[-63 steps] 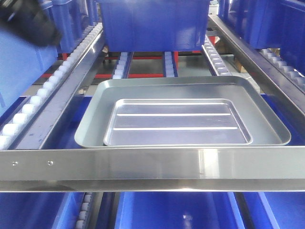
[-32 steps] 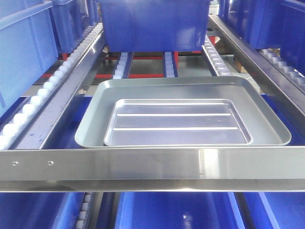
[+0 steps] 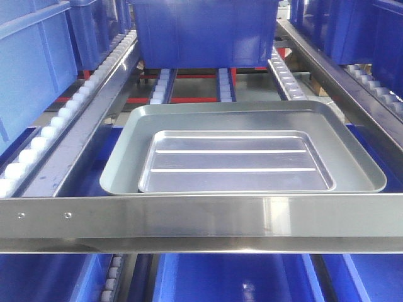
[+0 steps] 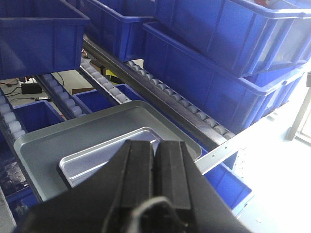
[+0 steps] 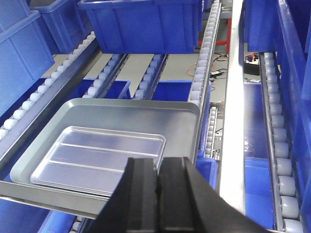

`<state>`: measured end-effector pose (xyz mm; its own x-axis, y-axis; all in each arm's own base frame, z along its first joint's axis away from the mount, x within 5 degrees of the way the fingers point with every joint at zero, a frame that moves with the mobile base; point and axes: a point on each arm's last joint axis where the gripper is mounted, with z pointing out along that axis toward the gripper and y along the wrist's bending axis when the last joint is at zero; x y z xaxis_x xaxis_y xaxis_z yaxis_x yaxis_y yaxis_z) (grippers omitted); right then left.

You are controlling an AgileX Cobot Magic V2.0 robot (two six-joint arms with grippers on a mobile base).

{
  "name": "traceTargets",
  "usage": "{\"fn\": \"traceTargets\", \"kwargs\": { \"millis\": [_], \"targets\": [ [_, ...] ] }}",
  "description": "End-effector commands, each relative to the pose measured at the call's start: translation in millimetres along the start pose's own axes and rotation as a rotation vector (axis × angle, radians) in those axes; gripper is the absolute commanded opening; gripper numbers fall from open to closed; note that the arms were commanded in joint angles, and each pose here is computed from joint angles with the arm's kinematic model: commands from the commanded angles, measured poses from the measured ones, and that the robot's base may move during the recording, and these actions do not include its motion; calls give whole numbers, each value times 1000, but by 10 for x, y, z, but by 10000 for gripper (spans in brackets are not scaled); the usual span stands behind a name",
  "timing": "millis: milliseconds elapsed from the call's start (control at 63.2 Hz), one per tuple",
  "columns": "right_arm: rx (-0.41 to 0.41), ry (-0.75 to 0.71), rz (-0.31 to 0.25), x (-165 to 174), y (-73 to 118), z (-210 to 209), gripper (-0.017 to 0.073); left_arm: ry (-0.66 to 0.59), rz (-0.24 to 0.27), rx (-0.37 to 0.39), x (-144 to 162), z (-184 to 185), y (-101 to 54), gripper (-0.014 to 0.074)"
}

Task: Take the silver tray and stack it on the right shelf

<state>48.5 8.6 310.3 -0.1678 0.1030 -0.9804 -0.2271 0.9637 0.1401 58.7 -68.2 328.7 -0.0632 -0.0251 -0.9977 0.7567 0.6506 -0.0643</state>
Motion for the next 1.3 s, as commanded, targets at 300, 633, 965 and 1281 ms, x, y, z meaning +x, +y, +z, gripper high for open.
{"fn": "traceTargets", "kwargs": {
  "millis": [300, 633, 965, 1281],
  "targets": [
    [-22, -103, -29, -155, 29, -19, 52, -94, 10, 44, -153, -11, -45, -92],
    [-22, -103, -29, -155, 29, -19, 52, -77, 77, 50, 2, 6, -44, -92],
    [-22, -103, -29, -155, 29, -19, 52, -179, 108, -388, 346, -403, 222, -92],
    [-22, -103, -29, -155, 29, -19, 52, -216, 40, -656, 1068, -462, 398, -92]
  ]
}}
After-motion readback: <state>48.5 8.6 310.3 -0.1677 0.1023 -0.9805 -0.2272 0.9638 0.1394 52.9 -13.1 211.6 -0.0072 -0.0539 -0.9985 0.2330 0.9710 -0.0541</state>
